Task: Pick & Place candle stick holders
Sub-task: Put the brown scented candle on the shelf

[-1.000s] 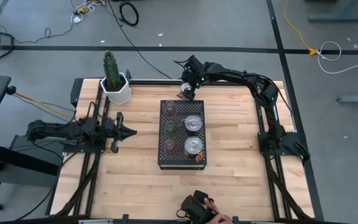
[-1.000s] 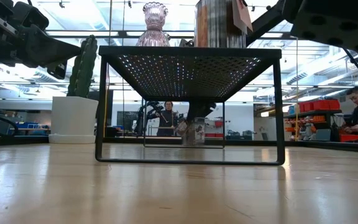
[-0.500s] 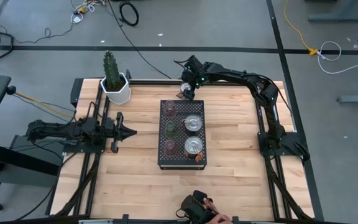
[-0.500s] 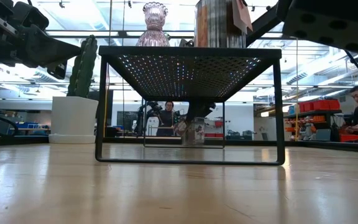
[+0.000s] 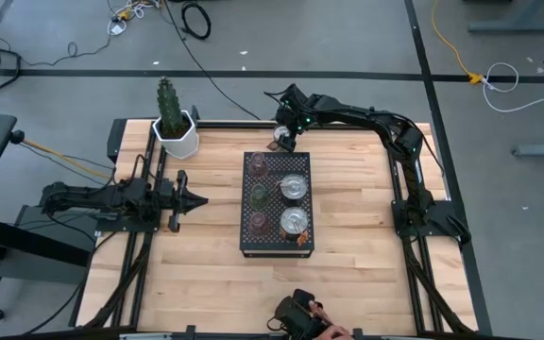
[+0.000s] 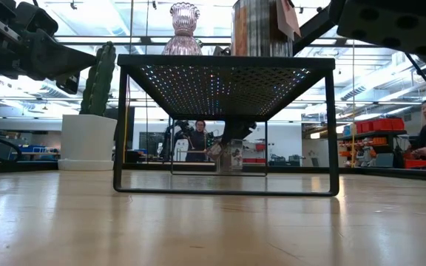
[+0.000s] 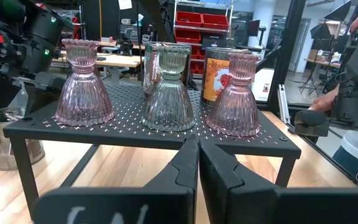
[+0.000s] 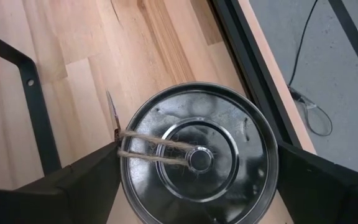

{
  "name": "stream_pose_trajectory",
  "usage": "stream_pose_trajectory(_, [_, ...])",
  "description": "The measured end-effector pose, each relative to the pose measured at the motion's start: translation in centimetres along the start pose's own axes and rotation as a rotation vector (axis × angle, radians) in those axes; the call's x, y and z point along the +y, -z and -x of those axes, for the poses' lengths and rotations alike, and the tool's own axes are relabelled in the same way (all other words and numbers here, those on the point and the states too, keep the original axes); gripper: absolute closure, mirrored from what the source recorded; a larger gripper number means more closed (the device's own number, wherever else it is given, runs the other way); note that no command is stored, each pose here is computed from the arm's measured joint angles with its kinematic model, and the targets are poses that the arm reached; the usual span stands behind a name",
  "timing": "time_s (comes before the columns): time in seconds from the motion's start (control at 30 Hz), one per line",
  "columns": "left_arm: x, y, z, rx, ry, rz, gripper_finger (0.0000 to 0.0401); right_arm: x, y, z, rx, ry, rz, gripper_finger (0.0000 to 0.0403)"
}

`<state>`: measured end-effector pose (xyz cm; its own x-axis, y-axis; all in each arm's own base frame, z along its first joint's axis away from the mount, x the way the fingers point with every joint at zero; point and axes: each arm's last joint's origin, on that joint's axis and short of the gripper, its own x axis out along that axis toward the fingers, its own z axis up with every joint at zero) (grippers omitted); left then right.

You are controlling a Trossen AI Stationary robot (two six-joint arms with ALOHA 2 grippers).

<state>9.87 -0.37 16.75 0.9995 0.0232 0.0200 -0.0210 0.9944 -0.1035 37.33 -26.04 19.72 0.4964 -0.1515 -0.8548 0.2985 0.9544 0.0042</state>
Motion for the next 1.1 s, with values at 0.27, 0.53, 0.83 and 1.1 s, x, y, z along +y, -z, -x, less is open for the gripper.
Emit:
stream_pose_trajectory(0.27, [0.0,0.0,0.0,0.0,0.0,0.0,0.0383,0.0,0.0,0.0,0.0,0.0,0.0,0.0033])
stream_pose_trajectory(0.53, [0.0,0.0,0.0,0.0,0.0,0.0,0.0383,0.0,0.0,0.0,0.0,0.0,0.0,0.0034])
stream_pose_trajectory(0.83, [0.0,0.0,0.0,0.0,0.0,0.0,0.0383,0.0,0.0,0.0,0.0,0.0,0.0,0.0034])
stream_pose_trajectory(1.1, [0.0,0.0,0.0,-0.001,0.0,0.0,0.0383,0.2,-0.2,1.0,-0.01,0.002,0.003,0.0035])
